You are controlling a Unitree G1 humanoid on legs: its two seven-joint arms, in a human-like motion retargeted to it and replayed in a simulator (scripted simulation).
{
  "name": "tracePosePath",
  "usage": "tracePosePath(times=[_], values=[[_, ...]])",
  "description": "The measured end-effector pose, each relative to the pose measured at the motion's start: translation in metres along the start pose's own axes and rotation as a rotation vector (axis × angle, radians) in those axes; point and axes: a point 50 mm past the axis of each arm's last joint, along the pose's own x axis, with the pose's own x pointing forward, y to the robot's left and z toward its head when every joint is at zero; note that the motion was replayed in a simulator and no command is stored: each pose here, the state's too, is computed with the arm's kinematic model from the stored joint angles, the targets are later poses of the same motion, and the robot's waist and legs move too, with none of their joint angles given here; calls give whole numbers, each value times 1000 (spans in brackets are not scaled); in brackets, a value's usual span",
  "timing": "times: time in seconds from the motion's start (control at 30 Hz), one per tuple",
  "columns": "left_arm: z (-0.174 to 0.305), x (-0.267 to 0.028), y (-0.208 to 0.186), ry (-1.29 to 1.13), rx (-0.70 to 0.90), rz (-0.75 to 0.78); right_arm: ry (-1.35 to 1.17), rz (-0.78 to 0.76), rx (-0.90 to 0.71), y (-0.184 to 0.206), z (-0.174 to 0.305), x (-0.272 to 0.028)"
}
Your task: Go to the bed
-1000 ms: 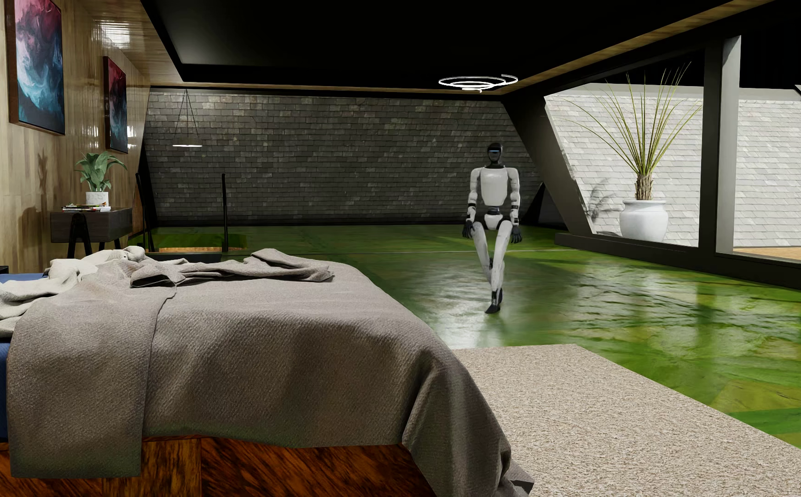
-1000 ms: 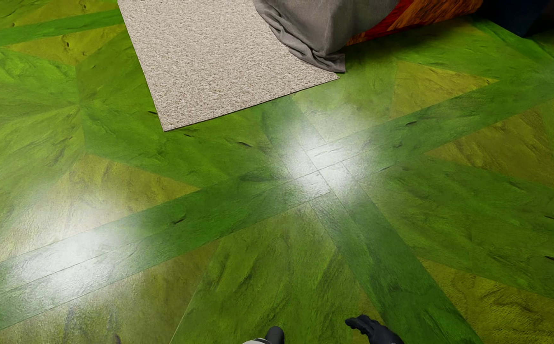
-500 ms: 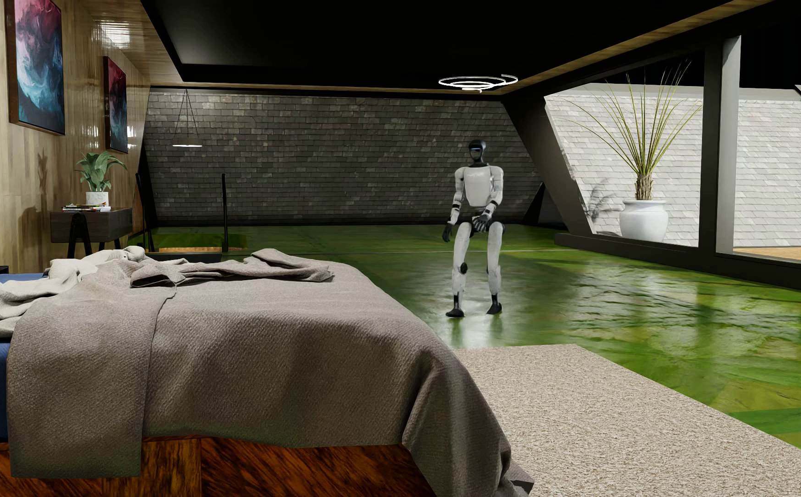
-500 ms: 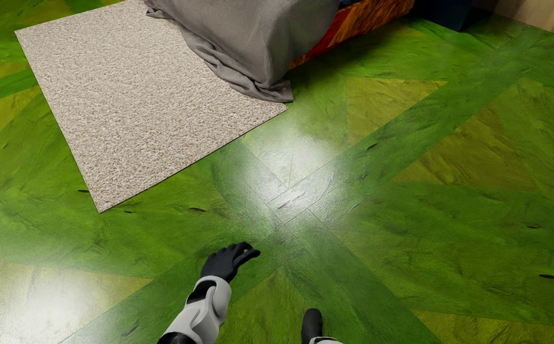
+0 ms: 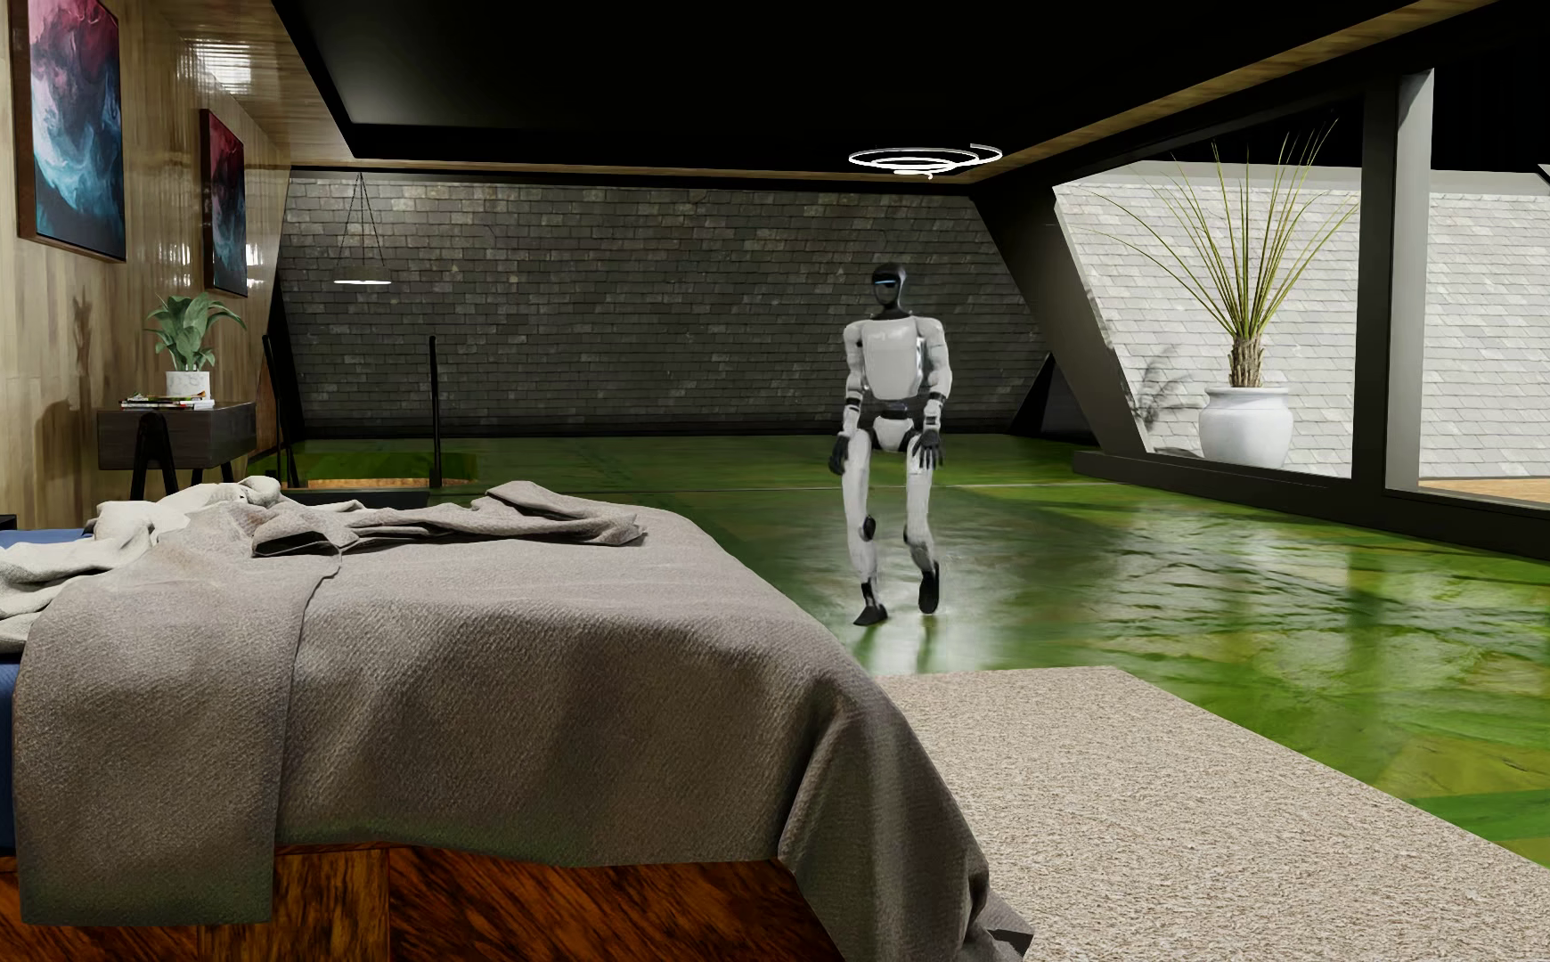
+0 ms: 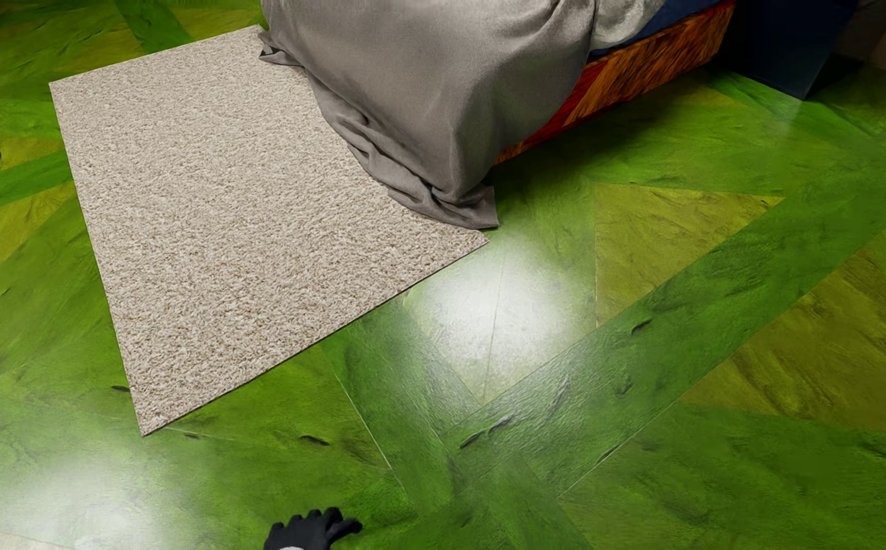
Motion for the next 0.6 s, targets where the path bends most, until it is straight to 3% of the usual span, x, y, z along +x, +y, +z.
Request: tracePosePath(times=[0.1, 0.23, 0.37, 0.5, 0.6], values=[[-17, -6, 6, 29, -293, 18, -16, -2, -107, -14, 9, 11], [-24, -12, -4, 51, -290, 13, -175, -118, -162, -46, 39, 17], [-27, -26, -48, 166, -309, -114, -227, -145, -179, -58, 55, 19], [-27, -49, -99, 270, -233, -324, -176, -80, -165, -36, 38, 13], [-18, -45, -96, 289, -380, -283, -155, 96, -246, -8, 13, 3]])
